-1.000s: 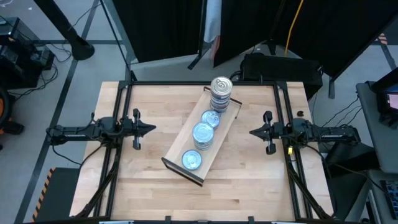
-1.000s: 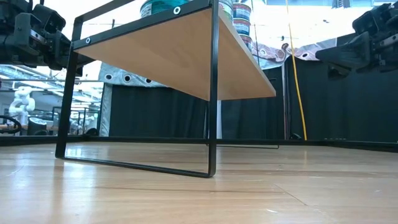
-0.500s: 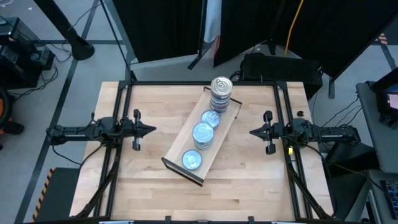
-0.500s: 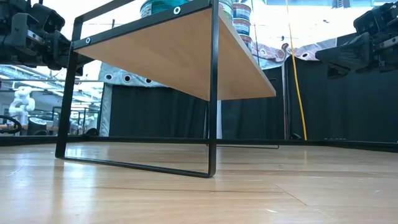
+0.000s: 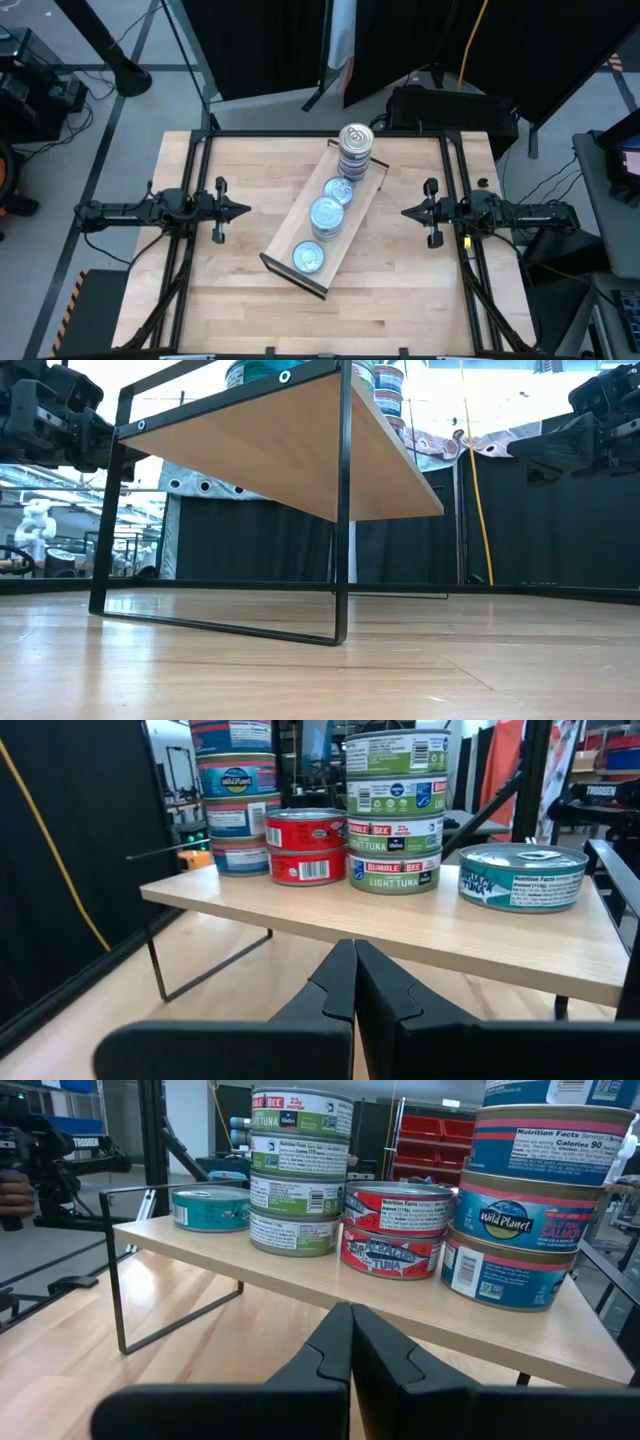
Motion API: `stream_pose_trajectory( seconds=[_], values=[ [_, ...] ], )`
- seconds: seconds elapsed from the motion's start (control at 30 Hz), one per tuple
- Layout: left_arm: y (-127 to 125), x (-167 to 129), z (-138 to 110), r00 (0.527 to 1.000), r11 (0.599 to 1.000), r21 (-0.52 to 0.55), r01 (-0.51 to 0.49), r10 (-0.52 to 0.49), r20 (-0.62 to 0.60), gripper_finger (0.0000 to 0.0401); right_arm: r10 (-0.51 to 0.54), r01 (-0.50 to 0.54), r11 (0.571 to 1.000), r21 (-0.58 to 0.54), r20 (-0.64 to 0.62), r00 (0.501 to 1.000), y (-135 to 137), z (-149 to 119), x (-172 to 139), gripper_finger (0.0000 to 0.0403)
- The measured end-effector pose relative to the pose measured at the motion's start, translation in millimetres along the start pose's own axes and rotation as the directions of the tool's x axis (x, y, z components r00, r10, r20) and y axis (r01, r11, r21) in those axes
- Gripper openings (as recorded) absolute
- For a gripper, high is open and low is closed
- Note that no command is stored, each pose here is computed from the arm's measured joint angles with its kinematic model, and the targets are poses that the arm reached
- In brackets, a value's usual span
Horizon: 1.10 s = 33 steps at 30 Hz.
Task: Stack canned seafood by type on shelf
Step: Return to Home Position
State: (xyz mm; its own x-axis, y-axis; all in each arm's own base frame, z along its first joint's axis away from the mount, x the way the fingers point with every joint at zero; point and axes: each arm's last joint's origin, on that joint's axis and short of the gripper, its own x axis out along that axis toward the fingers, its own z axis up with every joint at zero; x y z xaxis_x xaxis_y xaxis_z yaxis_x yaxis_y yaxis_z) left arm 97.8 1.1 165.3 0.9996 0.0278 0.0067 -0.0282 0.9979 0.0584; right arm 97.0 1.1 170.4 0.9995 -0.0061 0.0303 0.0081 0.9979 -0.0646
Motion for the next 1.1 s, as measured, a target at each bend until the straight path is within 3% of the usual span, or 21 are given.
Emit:
stream_pose_trajectory(
  seconds=[0.17, 0.3, 1.1],
  values=[
    [0.0, 0.0, 0.0, 1.000, 1.000, 0.022, -0.001, 0.001, 0.000, 0.0001, 0.000, 0.000, 1.000, -0.001, 0.000, 1.000, 0.0, -0.1, 0.0, 0.0000],
    [-1.2, 0.0, 0.0, 1.000, 0.998, -0.050, 0.027, -0.027, 0.001, 0.0000, 0.000, 0.000, 1.000, 0.000, 0.000, 1.000, 0.0, -0.1, 0.0, 0.0000],
    [-2.6, -0.1, 0.1, 1.000, 0.999, -0.027, 0.029, -0.029, 0.002, 0.0020, -0.001, 0.001, 1.000, 0.000, 0.003, 1.000, 0.0, 0.0, 0.1, 0.0000]
  ],
)
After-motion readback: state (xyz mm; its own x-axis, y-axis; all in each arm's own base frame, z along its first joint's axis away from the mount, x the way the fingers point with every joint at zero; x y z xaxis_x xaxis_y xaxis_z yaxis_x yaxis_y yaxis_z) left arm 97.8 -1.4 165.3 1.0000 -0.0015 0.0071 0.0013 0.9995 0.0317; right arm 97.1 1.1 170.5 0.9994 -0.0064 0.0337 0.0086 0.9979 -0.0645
